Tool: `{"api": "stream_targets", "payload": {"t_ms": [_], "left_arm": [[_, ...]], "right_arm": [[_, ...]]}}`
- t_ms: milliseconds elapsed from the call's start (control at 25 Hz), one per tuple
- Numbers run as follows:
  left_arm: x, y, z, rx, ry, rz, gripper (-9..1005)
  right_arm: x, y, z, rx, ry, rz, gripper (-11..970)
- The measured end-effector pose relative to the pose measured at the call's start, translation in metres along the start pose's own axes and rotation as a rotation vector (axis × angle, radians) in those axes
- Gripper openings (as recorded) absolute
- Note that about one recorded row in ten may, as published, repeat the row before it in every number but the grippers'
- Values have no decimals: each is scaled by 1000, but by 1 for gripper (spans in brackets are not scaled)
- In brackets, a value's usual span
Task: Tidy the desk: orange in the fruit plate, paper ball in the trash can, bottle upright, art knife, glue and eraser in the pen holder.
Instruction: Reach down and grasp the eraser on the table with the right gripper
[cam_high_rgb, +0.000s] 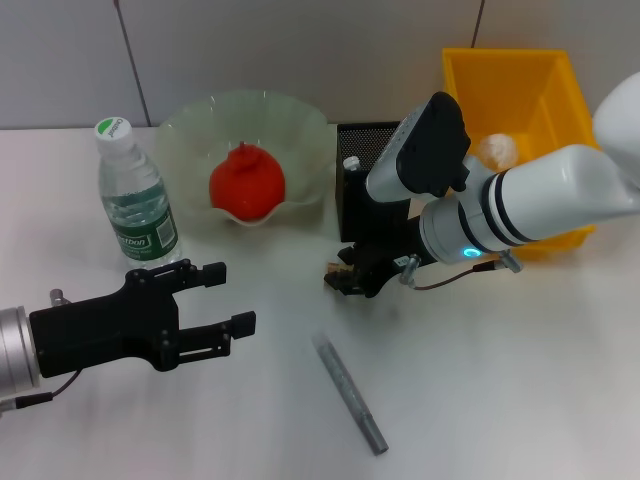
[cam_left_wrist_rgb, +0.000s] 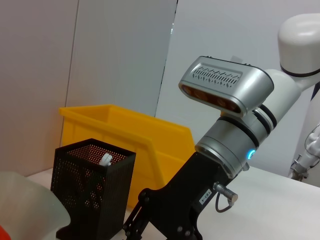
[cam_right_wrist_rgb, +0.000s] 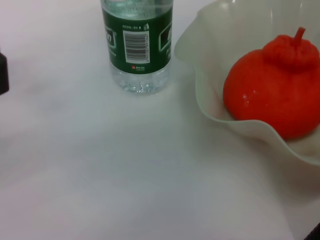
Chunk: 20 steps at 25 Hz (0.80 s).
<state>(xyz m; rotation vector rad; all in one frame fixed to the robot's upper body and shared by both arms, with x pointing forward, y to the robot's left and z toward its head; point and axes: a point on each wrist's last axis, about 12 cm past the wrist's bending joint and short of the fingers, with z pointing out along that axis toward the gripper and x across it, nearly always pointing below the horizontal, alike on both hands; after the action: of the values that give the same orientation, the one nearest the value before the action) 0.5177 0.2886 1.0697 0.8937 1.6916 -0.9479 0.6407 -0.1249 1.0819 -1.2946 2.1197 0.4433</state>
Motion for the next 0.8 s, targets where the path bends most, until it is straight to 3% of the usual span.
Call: {"api": "stream_targets", "payload": {"t_ms": [800], "left_arm": [[-1, 0, 0, 0, -2, -2, 795]], "right_arm": [[-2, 0, 0, -2, -1, 8, 286]]}}
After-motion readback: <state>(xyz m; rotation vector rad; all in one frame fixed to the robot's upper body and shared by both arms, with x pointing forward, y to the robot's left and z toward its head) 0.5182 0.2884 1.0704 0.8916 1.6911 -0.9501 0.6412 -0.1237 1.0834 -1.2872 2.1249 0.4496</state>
